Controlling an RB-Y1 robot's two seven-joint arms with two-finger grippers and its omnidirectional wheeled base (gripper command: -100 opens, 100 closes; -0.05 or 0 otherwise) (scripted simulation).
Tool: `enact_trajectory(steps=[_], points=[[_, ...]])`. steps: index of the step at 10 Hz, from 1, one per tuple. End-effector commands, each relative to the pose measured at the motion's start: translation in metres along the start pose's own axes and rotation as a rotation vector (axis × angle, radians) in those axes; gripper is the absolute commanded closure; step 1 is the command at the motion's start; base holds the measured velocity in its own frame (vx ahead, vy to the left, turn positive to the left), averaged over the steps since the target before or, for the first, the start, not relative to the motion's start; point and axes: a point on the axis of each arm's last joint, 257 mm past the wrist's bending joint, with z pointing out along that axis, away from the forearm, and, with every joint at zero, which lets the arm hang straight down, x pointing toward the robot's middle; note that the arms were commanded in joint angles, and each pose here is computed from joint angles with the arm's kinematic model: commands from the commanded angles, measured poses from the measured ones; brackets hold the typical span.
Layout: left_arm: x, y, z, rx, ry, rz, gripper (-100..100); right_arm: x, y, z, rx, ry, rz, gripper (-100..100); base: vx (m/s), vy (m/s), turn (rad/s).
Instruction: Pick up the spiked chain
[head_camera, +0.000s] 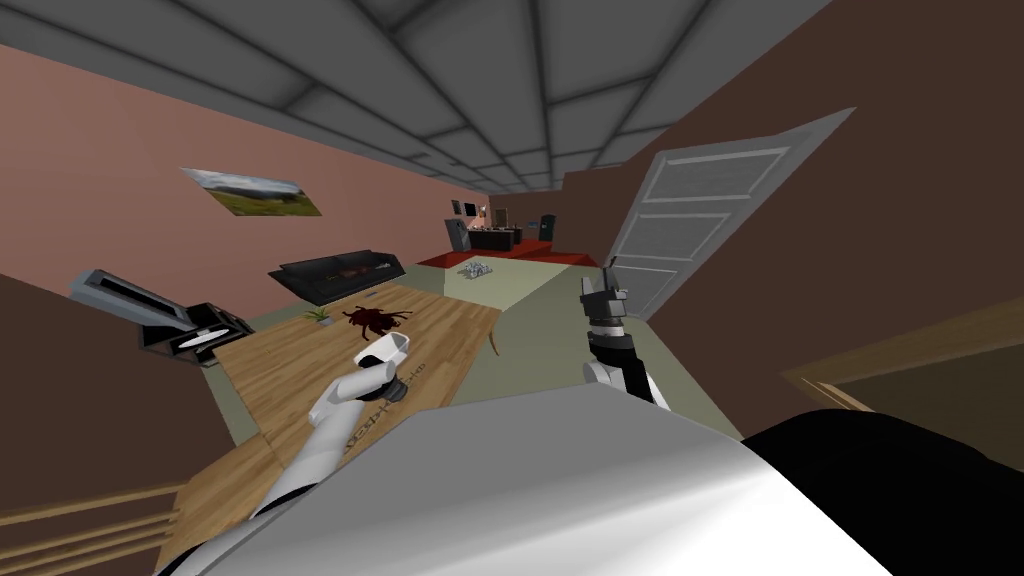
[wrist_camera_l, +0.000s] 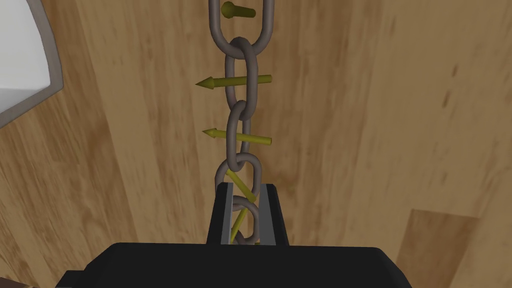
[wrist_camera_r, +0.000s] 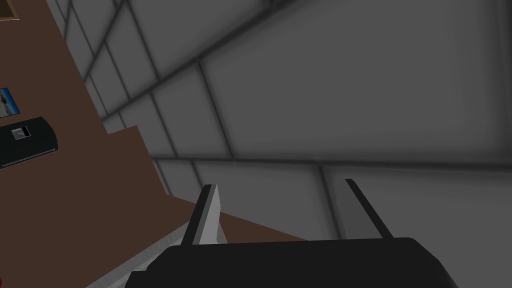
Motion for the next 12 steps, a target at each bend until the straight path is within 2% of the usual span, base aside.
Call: enact_trajectory(steps=[1,10,11,12], points=[[-0.002,-0.003,-0.001,0.000,0.001,0.019,100,0.000,0.000,0.000,0.000,0.000,0.000,0,0.043,-0.064,0.084],[-0.011,-0.030,-0.006,-0.004,0.033,0.109,100,0.000,0.000,0.000,0.000,0.000,0.000,0,0.043,-0.064,0.100],[-0.010,-0.028,-0.006,-0.003,0.031,0.097,100,0.000,0.000,0.000,0.000,0.000,0.000,0,0.010,-0.028,0.037],[-0.011,-0.028,-0.006,-0.004,0.030,0.102,0,0.000,0.000,0.000,0.000,0.000,0.000,0,0.001,-0.005,-0.004]])
